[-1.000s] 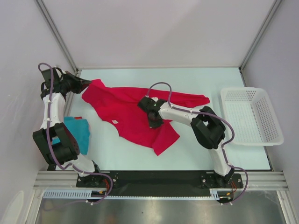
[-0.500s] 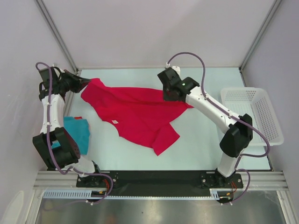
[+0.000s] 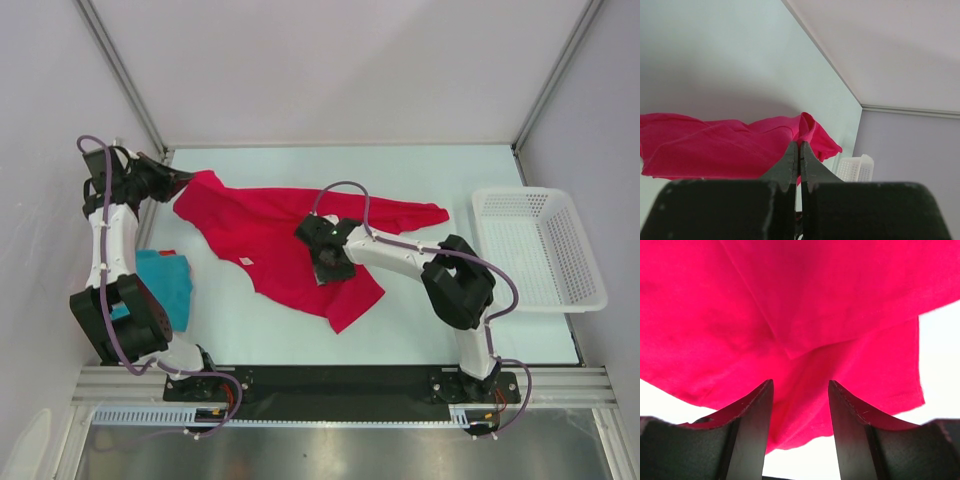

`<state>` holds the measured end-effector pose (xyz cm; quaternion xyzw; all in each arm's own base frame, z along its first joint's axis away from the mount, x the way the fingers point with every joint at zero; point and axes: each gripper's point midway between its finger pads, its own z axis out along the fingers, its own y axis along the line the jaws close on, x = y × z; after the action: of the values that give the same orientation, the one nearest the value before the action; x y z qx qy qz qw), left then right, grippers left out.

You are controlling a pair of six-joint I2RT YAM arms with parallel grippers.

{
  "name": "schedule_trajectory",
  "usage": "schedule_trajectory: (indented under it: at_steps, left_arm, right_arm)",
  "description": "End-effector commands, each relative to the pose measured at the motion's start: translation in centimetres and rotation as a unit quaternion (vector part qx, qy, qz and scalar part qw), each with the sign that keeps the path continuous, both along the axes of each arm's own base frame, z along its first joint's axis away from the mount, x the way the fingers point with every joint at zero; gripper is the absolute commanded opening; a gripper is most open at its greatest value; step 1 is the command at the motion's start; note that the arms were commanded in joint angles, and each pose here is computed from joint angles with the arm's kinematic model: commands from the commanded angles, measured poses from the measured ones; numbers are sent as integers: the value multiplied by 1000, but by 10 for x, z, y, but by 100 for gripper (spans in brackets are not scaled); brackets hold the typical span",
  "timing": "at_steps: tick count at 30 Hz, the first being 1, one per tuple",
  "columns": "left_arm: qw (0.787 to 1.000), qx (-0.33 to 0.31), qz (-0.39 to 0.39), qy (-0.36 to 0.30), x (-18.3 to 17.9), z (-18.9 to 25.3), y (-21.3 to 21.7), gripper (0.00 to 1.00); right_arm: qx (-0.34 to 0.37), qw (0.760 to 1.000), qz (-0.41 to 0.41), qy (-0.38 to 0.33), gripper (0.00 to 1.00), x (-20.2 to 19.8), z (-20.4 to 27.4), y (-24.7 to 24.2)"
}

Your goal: Fold and stack the t-shirts

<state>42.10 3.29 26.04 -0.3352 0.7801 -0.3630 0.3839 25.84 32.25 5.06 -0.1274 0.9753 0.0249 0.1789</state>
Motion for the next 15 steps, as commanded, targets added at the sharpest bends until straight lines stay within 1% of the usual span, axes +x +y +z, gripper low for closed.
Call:
schedule_trajectory:
  at_steps: [1,7,15]
  left_arm:
    - [999,16,-14,-30,-8,14,-3,0]
    - [999,16,-14,-26,-8,9,-2,0]
    - [1000,16,-11,-25,-6,6,2,0]
  right_arm:
    - [23,1000,-6,-11,53,5,-1,13]
    - [13,1000,6,-15,53,11,-2,23]
    - [0,1000,12,-14,53,20,-16,30]
